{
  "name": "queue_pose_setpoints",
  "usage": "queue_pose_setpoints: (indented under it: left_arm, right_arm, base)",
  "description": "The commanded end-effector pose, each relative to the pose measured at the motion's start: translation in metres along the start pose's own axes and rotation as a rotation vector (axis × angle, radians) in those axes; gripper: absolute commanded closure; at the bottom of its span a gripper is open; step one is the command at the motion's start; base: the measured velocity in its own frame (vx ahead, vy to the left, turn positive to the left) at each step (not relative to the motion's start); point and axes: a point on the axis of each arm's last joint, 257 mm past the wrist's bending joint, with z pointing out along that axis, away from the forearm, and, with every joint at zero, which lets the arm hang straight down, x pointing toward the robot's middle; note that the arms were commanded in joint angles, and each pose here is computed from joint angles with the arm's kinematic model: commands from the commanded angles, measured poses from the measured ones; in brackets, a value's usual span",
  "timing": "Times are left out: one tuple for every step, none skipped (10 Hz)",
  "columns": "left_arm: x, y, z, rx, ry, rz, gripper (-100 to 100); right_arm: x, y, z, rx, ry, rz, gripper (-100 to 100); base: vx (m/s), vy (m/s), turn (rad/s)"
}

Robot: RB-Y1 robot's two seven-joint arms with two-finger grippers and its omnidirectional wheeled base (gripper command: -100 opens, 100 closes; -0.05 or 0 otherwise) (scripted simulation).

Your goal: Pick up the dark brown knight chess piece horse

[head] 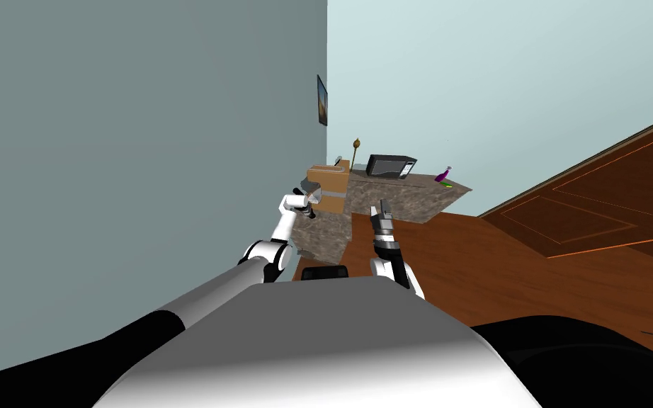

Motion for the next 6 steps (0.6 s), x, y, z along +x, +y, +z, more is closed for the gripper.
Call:
queue_pose_setpoints:
  left_arm:
    - [0.000, 0.000, 0.000, 0.000, 0.000, 0.000, 0]
    - [-0.002, 0.004, 0.007, 0.003, -0.001, -0.001, -100]
    - [-0.003, 0.006, 0.010, 0.004, -0.001, -0.002, -100]
    - [-0.004, 0.009, 0.014, 0.005, -0.002, -0.003, -100]
    - [-0.003, 0.007, 0.010, 0.003, -0.002, -0.002, -100]
    - [-0.003, 0.007, 0.010, 0.005, -0.002, -0.002, 100]
  right_arm:
    - [0.000, 0.000, 0.000, 0.000, 0.000, 0.000, 0]
    - [0.000, 0.000, 0.000, 0.000, 0.000, 0.000, 0]
    - [0.000, 0.000, 0.000, 0.000, 0.000, 0.000, 0]
    - [0.000, 0.000, 0.000, 0.000, 0.000, 0.000, 0]
    - [0.000, 0.000, 0.000, 0.000, 0.000, 0.000, 0]
    - [0.000, 0.000, 0.000, 0.000, 0.000, 0.000, 0]
  base:
    - [0.010, -0.004, 0.001]
    - [0.033, -0.008, -0.016]
    - [0.046, -0.011, -0.013]
    - [0.005, 0.005, -0.018]
    - [0.000, 0.000, 0.000]
    - [0.000, 0.000, 0.000]
